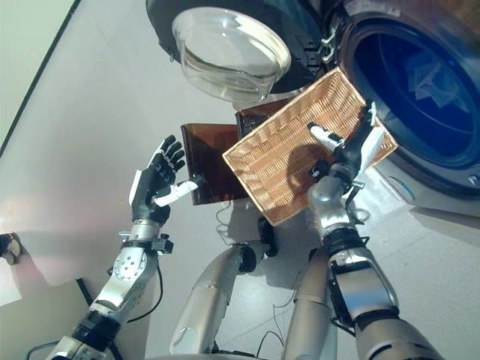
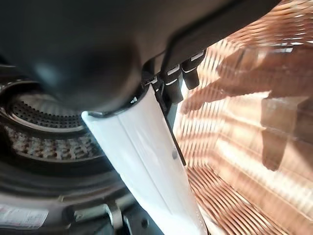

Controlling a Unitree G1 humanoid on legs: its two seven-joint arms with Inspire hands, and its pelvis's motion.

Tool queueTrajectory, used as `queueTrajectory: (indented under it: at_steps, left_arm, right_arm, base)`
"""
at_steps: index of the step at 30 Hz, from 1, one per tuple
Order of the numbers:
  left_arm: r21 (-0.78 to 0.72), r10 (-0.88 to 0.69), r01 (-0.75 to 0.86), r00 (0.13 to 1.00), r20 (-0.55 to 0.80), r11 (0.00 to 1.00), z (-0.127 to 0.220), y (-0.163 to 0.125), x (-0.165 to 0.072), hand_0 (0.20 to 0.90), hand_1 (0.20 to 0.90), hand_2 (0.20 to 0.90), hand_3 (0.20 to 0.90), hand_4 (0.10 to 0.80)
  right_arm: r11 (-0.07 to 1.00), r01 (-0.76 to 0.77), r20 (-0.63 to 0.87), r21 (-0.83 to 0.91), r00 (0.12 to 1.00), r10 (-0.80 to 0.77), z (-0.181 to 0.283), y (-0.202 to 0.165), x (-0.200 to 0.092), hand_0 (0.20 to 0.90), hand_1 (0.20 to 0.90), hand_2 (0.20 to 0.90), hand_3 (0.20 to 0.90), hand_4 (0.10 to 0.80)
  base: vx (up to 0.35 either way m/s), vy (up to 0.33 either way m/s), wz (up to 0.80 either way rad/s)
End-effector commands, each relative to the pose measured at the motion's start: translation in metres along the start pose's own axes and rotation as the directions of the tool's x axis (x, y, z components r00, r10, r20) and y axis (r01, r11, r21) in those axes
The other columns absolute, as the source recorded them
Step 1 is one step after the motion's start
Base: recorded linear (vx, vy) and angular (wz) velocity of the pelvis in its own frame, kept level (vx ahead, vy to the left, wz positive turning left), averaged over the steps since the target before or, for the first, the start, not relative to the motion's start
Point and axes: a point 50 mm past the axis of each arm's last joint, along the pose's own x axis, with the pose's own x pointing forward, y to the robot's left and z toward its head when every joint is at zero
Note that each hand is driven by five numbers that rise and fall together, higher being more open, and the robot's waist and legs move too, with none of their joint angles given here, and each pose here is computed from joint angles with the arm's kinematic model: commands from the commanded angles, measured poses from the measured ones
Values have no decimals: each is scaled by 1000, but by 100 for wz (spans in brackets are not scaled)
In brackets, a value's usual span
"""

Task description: Pick up the clothes and place them into the washing machine

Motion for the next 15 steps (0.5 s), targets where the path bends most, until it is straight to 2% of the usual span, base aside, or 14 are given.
queueTrajectory:
  at_steps: [1, 4, 7, 9, 15]
  left_arm:
    - [58, 79, -80, 997, 17, 995, -8, 14, -8, 900, 900, 900, 900, 800]
    - [95, 96, -92, 995, -37, 991, -21, 16, -12, 900, 900, 900, 900, 800]
    - [166, 143, -119, 979, -146, 979, -47, 21, -20, 900, 900, 900, 900, 800]
    - [184, 151, -120, 974, -169, 976, -52, 22, -22, 900, 900, 900, 900, 800]
    - [314, 245, -129, 897, -367, 941, -96, 36, -48, 900, 900, 900, 900, 800]
  right_arm:
    - [997, -81, 109, 13, 991, 79, 0, 6, -21, 900, 900, 900, 900, 800]
    - [993, -114, 95, -16, 989, 115, -11, 7, -31, 900, 900, 900, 900, 800]
    - [984, -151, 7, -90, 988, 152, -44, 0, -50, 900, 900, 900, 900, 800]
    - [980, -163, -16, -109, 987, 163, -51, -1, -54, 900, 900, 900, 900, 800]
    - [931, -254, -203, -260, 958, 205, -109, -27, -88, 900, 900, 900, 900, 800]
  base:
    - [27, -50, 0]
    - [35, -48, -5]
    - [71, -58, 0]
    - [60, -46, -2]
    - [82, -64, -6]
